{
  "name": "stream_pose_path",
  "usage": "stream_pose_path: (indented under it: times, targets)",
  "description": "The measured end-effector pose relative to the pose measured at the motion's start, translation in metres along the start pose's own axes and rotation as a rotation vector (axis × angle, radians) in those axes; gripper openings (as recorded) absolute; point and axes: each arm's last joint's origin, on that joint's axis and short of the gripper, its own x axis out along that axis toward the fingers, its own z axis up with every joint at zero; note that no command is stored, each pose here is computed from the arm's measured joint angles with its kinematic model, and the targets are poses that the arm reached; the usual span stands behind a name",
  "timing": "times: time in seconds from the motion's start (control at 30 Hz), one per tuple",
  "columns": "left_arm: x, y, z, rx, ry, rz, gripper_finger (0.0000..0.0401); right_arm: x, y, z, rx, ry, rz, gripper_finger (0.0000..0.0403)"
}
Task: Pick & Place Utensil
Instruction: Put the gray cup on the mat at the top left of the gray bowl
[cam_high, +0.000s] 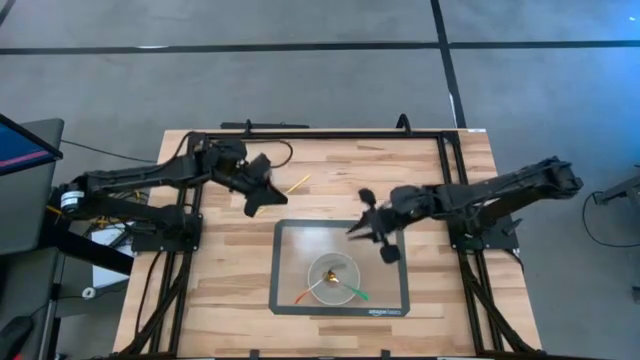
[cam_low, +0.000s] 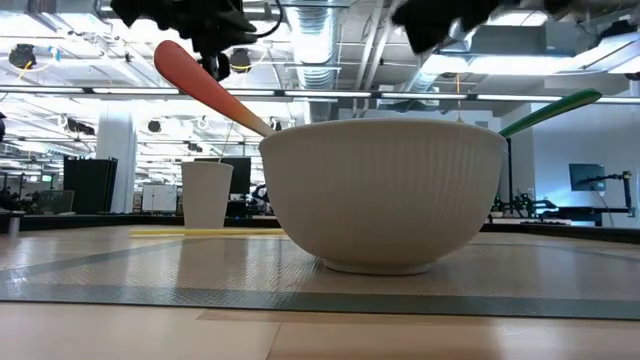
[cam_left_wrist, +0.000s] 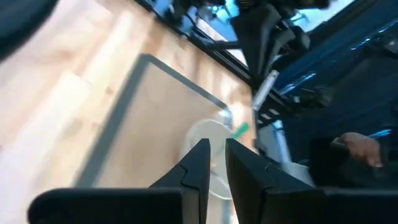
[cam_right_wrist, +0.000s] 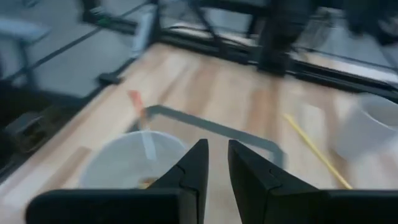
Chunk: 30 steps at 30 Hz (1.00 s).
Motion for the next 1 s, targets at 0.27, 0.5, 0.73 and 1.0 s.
stream_pose_path:
  times: [0.27, 0.5, 0.73, 1.0]
  targets:
    - [-0.018, 0.017, 0.016, 0.217, -0.118, 0.247, 0.0051, -0.026, -0.044, -0.015, 0.217, -0.070, -0.196, 0.0055]
    - [-0.026, 0.044, -0.010, 0.158, 0.161, 0.621, 0.0051, -0.019, -0.053, -0.023, 0.214, -0.024, -0.218, 0.0055]
    - [-0.025, 0.051, -0.012, 0.227, 0.224, 0.677, 0.0054, -0.015, -0.054, -0.026, 0.172, -0.004, -0.215, 0.0055]
    - [-0.008, 0.070, -0.027, 0.222, 0.343, 0.681, 0.0118, -0.016, -0.049, -0.024, 0.172, -0.016, -0.202, 0.0055]
